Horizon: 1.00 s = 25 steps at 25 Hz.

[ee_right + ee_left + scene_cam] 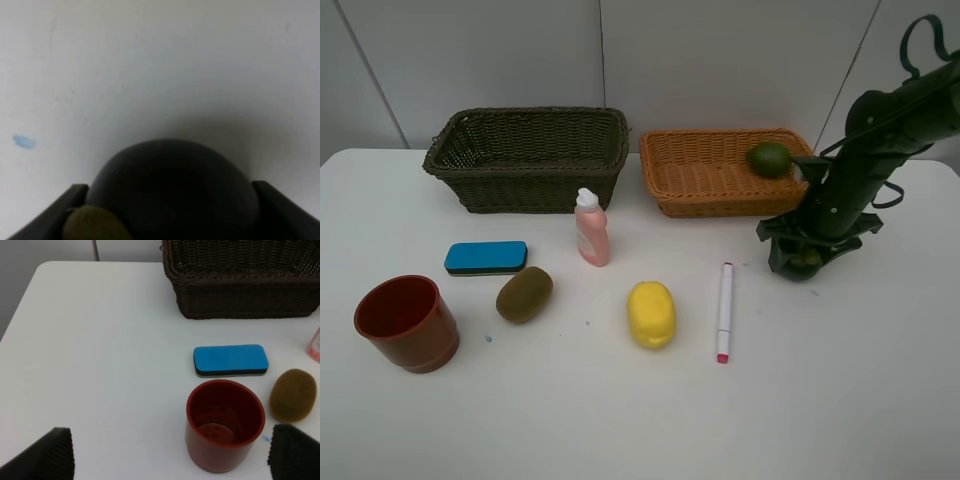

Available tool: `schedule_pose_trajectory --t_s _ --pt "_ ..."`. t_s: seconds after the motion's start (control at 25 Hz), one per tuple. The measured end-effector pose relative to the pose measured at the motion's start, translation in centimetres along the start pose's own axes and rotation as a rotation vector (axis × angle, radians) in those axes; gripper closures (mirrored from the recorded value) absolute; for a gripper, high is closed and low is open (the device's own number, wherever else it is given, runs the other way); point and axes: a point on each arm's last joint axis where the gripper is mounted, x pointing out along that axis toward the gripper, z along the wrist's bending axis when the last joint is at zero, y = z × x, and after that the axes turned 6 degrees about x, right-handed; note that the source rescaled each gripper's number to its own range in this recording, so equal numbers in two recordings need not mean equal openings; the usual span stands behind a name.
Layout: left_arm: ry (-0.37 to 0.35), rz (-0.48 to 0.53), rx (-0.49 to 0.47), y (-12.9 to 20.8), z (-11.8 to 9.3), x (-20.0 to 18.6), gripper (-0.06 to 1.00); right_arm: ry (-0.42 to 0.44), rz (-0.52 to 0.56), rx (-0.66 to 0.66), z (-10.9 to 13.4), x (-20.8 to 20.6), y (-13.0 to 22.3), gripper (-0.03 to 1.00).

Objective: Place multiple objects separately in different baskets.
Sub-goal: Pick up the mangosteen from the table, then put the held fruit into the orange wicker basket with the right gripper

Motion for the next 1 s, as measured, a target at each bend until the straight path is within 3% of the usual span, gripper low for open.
schedule_pose_trajectory --t_s 0.48,1.0 --pt "0.0 0.0 0.0 0.0 0.0 0.0 -0.05 0.001 0.011 0.0 0.0 -0.9 0.1 0.34" --pt "0.0 0.0 0.0 0.0 0.0 0.0 -0.05 -0.006 -0.148 0.001 0.2 -13.3 -4.6 0.34"
